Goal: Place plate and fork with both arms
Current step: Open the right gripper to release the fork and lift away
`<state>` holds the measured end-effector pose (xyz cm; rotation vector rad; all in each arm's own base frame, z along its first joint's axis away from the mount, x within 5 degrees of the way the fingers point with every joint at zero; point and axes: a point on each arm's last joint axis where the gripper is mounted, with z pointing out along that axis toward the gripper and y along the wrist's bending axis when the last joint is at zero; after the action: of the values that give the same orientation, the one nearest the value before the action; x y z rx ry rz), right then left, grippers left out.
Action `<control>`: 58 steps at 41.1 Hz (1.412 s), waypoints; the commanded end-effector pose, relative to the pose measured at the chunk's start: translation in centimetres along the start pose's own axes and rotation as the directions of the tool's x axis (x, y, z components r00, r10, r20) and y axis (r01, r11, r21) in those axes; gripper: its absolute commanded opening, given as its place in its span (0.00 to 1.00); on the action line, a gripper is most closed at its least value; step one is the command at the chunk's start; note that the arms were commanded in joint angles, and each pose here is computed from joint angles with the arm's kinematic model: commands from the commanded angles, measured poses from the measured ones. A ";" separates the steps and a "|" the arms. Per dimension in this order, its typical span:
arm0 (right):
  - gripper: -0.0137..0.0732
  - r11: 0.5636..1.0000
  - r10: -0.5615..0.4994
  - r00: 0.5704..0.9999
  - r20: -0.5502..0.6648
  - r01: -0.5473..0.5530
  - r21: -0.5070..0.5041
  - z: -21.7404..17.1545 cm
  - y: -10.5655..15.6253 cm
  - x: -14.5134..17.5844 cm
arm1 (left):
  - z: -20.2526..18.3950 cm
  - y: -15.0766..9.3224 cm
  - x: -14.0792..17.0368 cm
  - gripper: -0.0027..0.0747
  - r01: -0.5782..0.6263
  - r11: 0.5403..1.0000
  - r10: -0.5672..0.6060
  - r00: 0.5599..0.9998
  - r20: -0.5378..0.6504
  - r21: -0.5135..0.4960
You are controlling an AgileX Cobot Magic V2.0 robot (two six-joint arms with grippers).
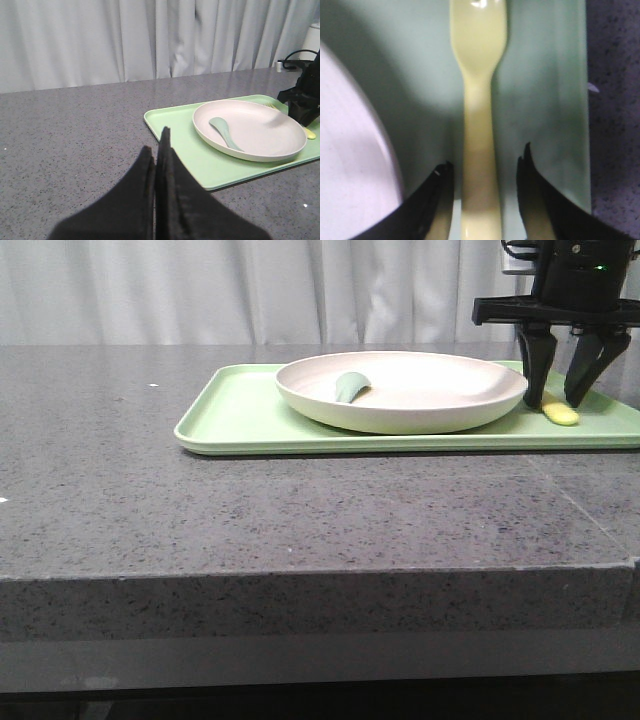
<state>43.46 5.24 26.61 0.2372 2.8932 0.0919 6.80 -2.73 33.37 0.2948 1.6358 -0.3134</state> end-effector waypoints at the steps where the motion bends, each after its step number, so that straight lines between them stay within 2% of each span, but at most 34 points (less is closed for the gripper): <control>1: 0.57 1.000 -0.013 0.999 0.050 0.013 0.003 -3.8 -0.4 0.2 | -0.2 0.0 -1.6 0.01 0.003 1.000 -0.004 0.995 0.101 0.003; 9: 0.57 1.000 -0.015 0.994 0.108 0.016 -0.004 -6.1 -0.5 0.5 | -0.2 0.0 -1.6 0.01 0.003 1.000 -0.004 0.995 0.101 0.003; 12: 0.54 1.000 -0.016 0.991 0.131 0.017 -0.006 -7.1 -0.6 0.7 | -0.2 0.0 -1.6 0.01 0.003 1.000 -0.004 0.995 0.101 0.003; 31: 0.07 1.000 -0.016 0.982 0.187 0.019 -0.017 -10.5 -0.9 1.8 | -0.2 0.0 -1.6 0.01 0.003 1.000 -0.004 0.995 0.101 0.003; 43: 0.08 0.995 -0.098 0.967 0.233 0.103 -0.010 -15.0 -1.6 4.6 | -0.2 0.0 -1.6 0.01 0.003 1.000 -0.004 0.995 0.101 0.003; 52: 0.08 0.993 -0.109 0.959 0.261 0.116 -0.013 -17.7 -2.8 9.2 | -0.2 0.0 -1.6 0.01 0.003 1.000 -0.004 0.995 0.101 0.003; 58: 0.08 0.993 -0.106 0.940 0.325 0.120 -0.022 -18.4 -3.8 12.7 | -0.2 0.0 -1.6 0.01 0.003 1.000 -0.004 0.995 0.101 0.003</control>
<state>29.27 3.44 39.65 0.0784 2.6351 0.1003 6.80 -2.73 33.37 0.2948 1.6358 -0.3134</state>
